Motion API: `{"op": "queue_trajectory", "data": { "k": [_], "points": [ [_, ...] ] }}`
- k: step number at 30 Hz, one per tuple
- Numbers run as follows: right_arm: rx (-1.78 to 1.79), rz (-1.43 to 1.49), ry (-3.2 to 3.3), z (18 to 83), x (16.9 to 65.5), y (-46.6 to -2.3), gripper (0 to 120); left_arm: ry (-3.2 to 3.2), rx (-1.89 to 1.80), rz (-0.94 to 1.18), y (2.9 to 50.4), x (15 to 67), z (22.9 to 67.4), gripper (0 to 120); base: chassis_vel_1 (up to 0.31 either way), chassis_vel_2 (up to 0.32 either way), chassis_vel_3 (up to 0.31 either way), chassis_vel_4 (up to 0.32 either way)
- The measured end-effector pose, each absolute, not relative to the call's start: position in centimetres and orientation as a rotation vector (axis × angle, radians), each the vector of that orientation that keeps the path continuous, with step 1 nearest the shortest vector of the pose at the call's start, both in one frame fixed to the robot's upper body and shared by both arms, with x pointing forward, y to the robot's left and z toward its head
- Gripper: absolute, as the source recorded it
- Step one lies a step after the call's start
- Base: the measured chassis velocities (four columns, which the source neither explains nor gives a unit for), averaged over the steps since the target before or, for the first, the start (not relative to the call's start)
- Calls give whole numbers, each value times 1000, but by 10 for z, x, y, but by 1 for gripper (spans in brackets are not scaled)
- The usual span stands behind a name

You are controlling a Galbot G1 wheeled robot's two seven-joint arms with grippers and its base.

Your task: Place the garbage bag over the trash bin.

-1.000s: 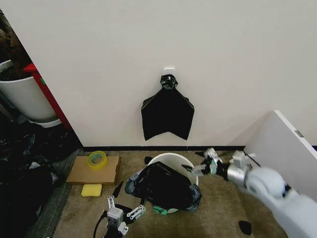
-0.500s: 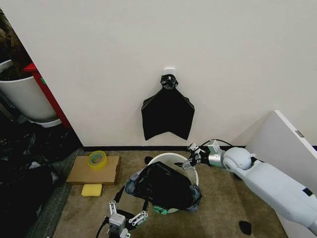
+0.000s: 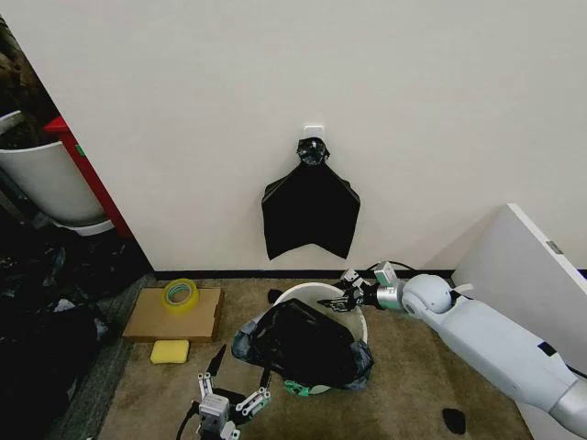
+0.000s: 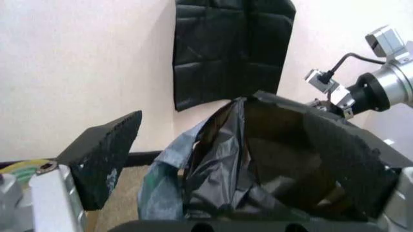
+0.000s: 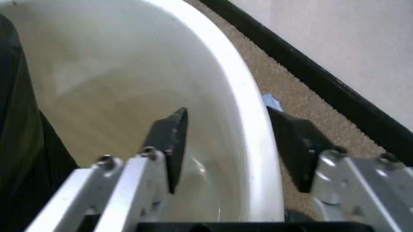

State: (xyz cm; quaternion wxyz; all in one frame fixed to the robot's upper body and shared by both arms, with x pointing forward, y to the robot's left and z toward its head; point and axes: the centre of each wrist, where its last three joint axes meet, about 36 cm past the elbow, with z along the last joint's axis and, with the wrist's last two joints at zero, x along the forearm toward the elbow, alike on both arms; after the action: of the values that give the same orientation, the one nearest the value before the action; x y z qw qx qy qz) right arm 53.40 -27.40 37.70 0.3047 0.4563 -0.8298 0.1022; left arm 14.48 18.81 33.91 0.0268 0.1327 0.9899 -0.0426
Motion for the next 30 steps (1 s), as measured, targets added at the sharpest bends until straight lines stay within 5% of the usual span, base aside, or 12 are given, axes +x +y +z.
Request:
{"op": "queue_trajectory", "data": {
  "k": [11, 30],
  "points": [
    [1207, 259, -2191, 374, 531, -276, 3, 3065, 393, -146, 185, 143, 336, 98, 0, 0, 0, 0],
    [902, -7, -2286, 387, 502, -307, 1, 3051, 371, -182, 183, 151, 340, 99, 0, 0, 0, 0]
  ]
}}
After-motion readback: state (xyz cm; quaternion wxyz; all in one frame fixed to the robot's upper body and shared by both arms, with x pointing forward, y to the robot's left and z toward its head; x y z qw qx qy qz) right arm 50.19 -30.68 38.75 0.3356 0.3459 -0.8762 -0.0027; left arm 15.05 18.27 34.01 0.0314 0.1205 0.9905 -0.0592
